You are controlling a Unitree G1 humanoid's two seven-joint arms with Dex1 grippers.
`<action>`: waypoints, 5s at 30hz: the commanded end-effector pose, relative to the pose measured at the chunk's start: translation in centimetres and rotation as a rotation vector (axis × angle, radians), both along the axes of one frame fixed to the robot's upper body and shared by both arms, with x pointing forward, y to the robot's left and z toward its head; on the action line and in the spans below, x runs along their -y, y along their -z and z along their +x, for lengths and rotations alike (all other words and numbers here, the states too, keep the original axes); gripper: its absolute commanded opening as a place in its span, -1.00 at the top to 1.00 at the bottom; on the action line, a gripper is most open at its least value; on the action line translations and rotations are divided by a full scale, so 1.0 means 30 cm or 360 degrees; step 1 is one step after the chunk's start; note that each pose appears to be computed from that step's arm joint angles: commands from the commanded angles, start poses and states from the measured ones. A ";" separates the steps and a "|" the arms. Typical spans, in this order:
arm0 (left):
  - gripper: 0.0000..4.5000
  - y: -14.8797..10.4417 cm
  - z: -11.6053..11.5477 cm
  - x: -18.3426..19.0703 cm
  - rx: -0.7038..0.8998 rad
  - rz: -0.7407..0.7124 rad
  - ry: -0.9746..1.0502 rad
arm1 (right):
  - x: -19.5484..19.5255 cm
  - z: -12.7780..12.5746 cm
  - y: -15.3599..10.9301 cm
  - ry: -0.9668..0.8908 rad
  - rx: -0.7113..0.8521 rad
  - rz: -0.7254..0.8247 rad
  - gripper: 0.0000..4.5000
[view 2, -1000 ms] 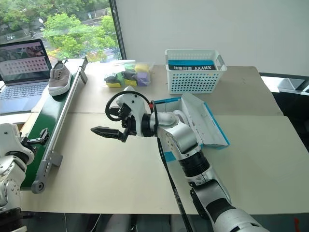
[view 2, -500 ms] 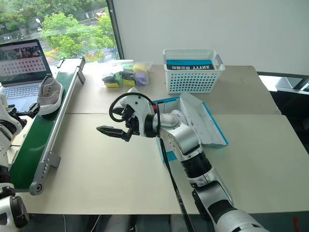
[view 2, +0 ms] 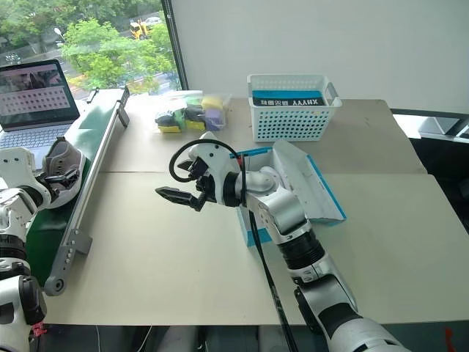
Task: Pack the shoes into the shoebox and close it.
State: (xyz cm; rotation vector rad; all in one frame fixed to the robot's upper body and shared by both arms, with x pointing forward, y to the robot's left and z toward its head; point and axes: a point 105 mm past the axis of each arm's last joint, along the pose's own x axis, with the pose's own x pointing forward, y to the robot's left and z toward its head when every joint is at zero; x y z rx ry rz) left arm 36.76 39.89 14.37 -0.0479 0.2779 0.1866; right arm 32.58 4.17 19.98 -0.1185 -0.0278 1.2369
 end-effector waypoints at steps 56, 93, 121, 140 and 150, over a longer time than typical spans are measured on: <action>1.00 -0.367 -0.016 1.101 0.0620 -0.0618 0.1138 | 0.186 0.201 -0.250 0.0633 -0.0896 0.1349 0.22; 0.00 -0.226 -0.028 0.867 0.0461 -0.0691 0.0800 | 0.517 0.265 0.020 0.0818 -0.0480 -0.0124 0.83; 0.00 -0.186 -0.037 0.891 0.0436 -0.0648 0.0799 | 0.555 0.250 0.384 0.0960 -0.0495 -0.0891 0.83; -0.01 -0.177 -0.044 0.927 0.0367 -0.0403 0.0962 | 0.413 0.235 0.230 0.0867 -0.0266 -0.0746 -0.27; -0.01 -0.053 -0.170 0.987 0.0082 -0.0042 0.1465 | 0.616 0.196 -0.172 0.1120 -0.0056 -0.0458 -0.95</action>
